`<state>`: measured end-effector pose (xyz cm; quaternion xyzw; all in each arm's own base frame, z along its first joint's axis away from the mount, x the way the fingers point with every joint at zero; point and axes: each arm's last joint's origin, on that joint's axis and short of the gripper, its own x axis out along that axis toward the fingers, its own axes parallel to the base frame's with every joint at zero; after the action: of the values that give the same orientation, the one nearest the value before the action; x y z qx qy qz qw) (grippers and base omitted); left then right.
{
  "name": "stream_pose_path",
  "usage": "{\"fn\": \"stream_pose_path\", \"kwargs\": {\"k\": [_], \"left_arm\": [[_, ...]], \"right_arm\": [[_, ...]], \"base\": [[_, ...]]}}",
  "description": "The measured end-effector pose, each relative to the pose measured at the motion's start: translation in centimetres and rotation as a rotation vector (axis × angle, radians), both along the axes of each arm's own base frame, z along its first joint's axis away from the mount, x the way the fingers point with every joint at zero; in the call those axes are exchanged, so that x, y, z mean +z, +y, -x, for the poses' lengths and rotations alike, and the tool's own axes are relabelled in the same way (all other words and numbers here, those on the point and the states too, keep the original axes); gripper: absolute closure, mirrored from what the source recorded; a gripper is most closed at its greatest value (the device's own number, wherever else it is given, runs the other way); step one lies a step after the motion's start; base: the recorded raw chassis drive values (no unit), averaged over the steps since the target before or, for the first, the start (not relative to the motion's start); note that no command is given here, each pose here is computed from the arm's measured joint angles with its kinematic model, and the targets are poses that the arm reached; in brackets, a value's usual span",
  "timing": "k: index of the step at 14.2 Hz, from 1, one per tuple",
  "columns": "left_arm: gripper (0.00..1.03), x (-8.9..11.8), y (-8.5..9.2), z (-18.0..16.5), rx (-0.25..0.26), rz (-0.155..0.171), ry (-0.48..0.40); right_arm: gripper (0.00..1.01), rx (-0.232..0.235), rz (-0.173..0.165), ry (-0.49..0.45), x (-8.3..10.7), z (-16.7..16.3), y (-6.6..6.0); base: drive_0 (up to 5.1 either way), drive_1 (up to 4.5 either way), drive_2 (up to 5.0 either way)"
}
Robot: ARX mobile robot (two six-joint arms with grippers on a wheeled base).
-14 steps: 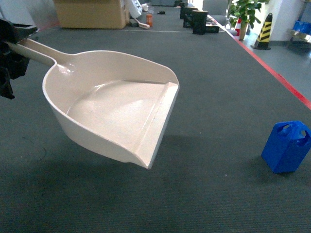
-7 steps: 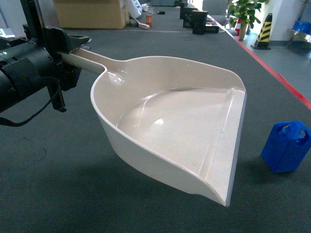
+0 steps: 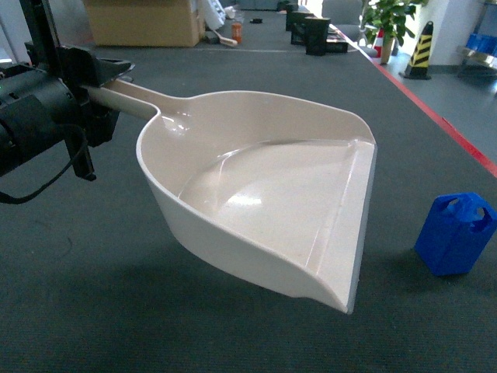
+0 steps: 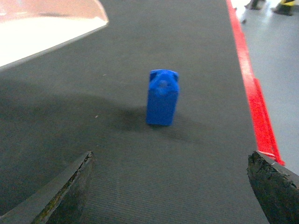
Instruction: Place part in tray to right shelf
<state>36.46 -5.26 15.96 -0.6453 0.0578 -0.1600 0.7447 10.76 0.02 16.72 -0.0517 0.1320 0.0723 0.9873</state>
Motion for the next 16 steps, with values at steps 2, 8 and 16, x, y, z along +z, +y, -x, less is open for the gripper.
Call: {"fn": "stream_pose_path", "kwargs": {"k": [2,8,16], "left_arm": [[0.91,0.0,0.0,0.0,-0.005,0.0,0.0],[0.91,0.0,0.0,0.0,-0.004,0.0,-0.001],[0.91,0.0,0.0,0.0,-0.004,0.0,-0.001]], "right_arm": [[0.03,0.072,0.037,0.045,1.4,-3.1,0.5],[0.03,-0.057,0.055,0.265,2.1,-16.1,2.2],[0.03,-0.18,-0.065,0.537,-2.2,-24.0,3.3]], "base": [[0.0,0.0,0.0],[0.0,0.0,0.0],[0.0,0.0,0.0]]}}
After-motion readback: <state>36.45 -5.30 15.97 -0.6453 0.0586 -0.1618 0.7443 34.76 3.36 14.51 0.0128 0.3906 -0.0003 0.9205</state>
